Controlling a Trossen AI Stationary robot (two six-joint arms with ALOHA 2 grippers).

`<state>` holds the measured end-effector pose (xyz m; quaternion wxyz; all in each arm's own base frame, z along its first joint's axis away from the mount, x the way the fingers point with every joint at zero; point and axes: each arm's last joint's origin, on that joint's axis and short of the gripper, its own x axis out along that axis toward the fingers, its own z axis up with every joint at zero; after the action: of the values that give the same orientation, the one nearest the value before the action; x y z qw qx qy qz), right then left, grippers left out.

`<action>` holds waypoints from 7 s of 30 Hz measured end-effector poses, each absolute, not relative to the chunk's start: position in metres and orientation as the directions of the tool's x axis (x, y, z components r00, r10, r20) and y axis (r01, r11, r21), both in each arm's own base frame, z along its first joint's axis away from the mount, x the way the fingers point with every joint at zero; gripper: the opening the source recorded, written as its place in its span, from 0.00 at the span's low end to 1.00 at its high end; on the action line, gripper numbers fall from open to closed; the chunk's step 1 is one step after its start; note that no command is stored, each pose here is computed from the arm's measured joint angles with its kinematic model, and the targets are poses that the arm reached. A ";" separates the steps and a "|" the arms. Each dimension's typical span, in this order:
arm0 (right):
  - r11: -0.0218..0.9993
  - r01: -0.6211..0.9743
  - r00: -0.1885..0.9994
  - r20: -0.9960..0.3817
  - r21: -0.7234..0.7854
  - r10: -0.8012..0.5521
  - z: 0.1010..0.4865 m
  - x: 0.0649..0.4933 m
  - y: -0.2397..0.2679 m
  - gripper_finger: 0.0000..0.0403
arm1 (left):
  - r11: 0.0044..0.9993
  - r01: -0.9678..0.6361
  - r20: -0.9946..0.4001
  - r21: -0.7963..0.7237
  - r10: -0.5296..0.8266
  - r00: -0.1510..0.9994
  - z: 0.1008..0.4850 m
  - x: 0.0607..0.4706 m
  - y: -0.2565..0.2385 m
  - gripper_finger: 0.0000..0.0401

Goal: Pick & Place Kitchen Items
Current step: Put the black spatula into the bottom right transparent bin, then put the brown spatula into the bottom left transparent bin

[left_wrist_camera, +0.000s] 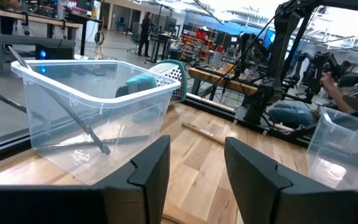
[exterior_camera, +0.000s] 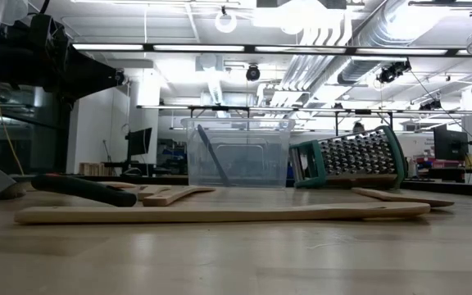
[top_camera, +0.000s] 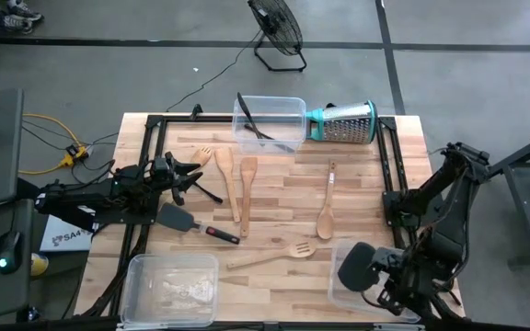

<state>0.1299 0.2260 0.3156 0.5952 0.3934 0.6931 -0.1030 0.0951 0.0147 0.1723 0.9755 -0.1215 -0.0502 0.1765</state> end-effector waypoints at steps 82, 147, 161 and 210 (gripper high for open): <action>0.768 0.599 0.082 -0.971 0.227 0.223 0.303 0.182 0.179 0.36 | 0.908 -0.332 0.055 -0.255 0.357 0.933 0.172 0.095 0.015 0.38; -0.031 0.999 0.032 -0.996 0.035 -0.086 0.261 0.255 -0.018 0.49 | 0.908 -0.332 0.055 -0.254 0.357 0.933 0.172 0.095 0.015 0.38; -0.070 0.997 0.034 -0.998 0.037 -0.043 0.207 0.239 -0.032 0.49 | 0.908 -0.332 0.055 -0.255 0.357 0.933 0.172 0.095 0.015 0.38; -0.121 0.993 0.021 -0.999 0.017 0.028 0.124 0.251 -0.044 0.49 | 0.908 -0.332 0.055 -0.254 0.357 0.933 0.172 0.095 0.015 0.38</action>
<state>0.2506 -0.0444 0.1244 0.4663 0.5413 0.4713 -0.5171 0.0951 0.0147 0.1723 0.9755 -0.1213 -0.0500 0.1765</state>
